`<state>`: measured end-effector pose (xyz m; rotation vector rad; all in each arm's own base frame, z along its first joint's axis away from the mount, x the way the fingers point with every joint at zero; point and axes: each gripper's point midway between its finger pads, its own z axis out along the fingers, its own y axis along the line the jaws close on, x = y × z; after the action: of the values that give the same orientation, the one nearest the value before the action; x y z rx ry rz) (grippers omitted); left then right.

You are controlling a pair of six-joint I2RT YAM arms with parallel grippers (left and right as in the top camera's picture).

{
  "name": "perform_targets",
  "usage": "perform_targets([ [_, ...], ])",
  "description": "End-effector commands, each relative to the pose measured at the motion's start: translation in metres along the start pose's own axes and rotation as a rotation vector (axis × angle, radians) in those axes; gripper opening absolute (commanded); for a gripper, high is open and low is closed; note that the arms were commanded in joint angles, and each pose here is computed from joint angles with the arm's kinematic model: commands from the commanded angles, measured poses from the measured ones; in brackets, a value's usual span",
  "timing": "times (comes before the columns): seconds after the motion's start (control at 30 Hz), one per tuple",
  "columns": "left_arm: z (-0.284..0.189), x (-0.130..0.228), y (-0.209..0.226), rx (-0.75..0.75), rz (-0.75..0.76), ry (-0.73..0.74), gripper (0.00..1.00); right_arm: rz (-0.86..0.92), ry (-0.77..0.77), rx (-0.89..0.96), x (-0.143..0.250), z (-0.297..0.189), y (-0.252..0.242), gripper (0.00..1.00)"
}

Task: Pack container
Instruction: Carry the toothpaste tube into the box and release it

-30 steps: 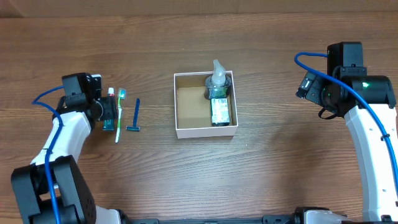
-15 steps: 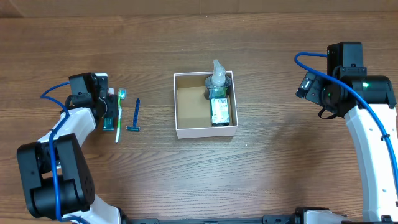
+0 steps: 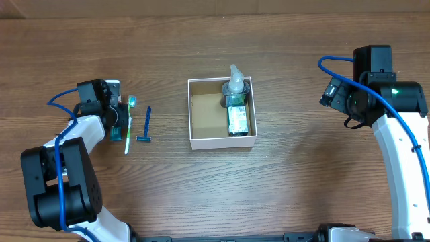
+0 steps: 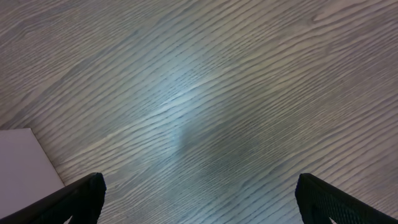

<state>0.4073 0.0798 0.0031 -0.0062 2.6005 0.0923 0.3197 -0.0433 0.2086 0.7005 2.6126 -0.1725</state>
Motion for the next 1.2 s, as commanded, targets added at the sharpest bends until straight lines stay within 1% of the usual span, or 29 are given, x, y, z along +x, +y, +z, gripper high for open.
perform_targets([
  [0.0, -0.010, -0.012, -0.004, 0.009, 0.017, -0.038, 0.18, 0.005, -0.018, 0.007, -0.005, -0.002, -0.002, 1.00],
  [0.07, -0.016, -0.016, -0.003, 0.006, 0.013, -0.053, 0.15, 0.005, -0.018, 0.007, -0.005, -0.002, -0.002, 1.00],
  [0.17, -0.025, -0.023, -0.002, 0.001, 0.007, -0.078, 0.13, 0.005, -0.018, 0.007, -0.005, -0.002, -0.002, 1.00],
  [0.3, -0.040, -0.036, -0.001, -0.003, -0.055, -0.124, 0.13, 0.005, -0.018, 0.007, -0.005, -0.002, -0.002, 1.00],
  [0.43, -0.064, -0.055, -0.003, 0.010, -0.151, -0.199, 0.15, 0.005, -0.018, 0.007, -0.005, -0.002, -0.002, 1.00],
  [0.53, -0.090, -0.074, -0.020, 0.058, -0.131, -0.268, 0.18, 0.005, -0.018, 0.007, -0.005, -0.002, -0.002, 1.00],
  [0.67, -0.130, -0.095, -0.059, 0.120, -0.076, -0.339, 0.18, 0.005, -0.018, 0.007, -0.005, -0.002, -0.002, 1.00],
  [0.77, -0.166, -0.106, -0.105, 0.211, -0.064, -0.379, 0.15, 0.005, -0.018, 0.007, -0.005, -0.002, -0.002, 1.00],
  [0.87, -0.195, -0.110, -0.149, 0.305, -0.055, -0.408, 0.15, 0.005, -0.018, 0.007, -0.005, -0.002, -0.002, 1.00],
  [1.03, -0.226, -0.106, -0.212, 0.433, -0.056, -0.424, 0.14, 0.005, -0.018, 0.007, -0.005, -0.002, -0.002, 1.00],
  [1.17, -0.228, -0.092, -0.248, 0.444, -0.079, -0.398, 0.13, 0.005, -0.018, 0.007, -0.005, -0.002, -0.002, 0.99],
])
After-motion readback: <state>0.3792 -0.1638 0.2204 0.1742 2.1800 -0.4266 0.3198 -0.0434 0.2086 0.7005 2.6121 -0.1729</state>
